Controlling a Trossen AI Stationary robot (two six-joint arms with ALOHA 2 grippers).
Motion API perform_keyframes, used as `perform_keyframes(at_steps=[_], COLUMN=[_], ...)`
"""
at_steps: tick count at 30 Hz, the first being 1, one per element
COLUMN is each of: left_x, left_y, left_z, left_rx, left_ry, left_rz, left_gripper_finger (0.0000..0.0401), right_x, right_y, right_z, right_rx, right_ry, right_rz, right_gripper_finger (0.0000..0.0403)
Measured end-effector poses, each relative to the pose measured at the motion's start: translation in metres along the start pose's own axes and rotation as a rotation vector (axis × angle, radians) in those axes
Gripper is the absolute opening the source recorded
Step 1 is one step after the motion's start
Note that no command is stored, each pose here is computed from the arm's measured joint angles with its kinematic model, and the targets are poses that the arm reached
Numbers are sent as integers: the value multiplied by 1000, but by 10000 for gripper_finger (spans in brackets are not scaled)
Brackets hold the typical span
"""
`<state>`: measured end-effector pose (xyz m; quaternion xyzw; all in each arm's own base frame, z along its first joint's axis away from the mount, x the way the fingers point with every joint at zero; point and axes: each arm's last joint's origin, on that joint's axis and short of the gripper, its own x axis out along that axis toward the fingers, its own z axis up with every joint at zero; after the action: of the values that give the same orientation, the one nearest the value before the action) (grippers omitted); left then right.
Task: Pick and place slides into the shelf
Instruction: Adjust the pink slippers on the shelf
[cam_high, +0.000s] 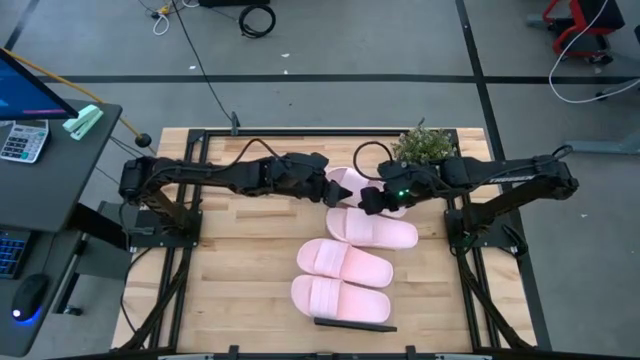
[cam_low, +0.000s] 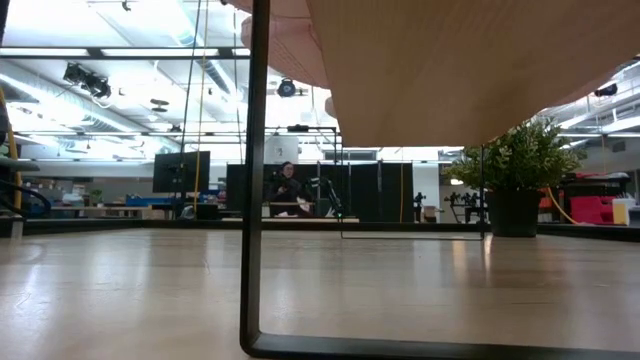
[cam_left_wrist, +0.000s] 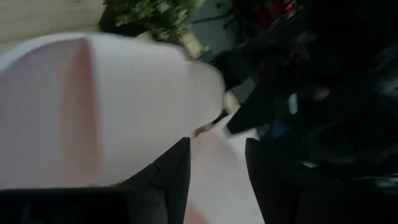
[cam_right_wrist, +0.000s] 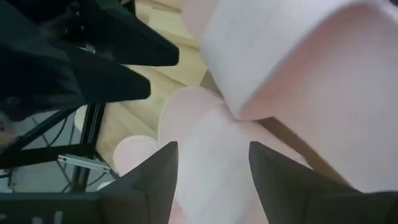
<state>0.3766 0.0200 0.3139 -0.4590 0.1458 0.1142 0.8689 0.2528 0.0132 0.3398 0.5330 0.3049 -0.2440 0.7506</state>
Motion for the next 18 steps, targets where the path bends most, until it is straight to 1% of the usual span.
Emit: perform_keyframes(at_steps=[2, 6, 10, 13, 16, 18], left_x=[-5, -27, -53, -72, -89, -100], left_y=[3, 6, 16, 26, 31, 30], left_z=[3, 17, 30, 38, 41, 44], left_rx=[32, 88, 159, 186, 215, 242], left_ry=[5, -4, 13, 48, 83, 89], left_rz=[26, 93, 209, 295, 347, 340], left_gripper_finger=[160, 160, 160, 160, 156, 150], right_x=[-5, -27, -57, -79, -94, -102], right_y=[-2, -11, -26, -38, -49, -56], right_z=[1, 1, 1, -5, -12, -17], right_rx=[-8, -10, 20, 33, 30, 11], right_ry=[-23, -68, -132, -165, -167, -167], right_rz=[-8, -24, -44, -52, -84, -108], right_gripper_finger=[203, 203, 203, 203, 203, 203])
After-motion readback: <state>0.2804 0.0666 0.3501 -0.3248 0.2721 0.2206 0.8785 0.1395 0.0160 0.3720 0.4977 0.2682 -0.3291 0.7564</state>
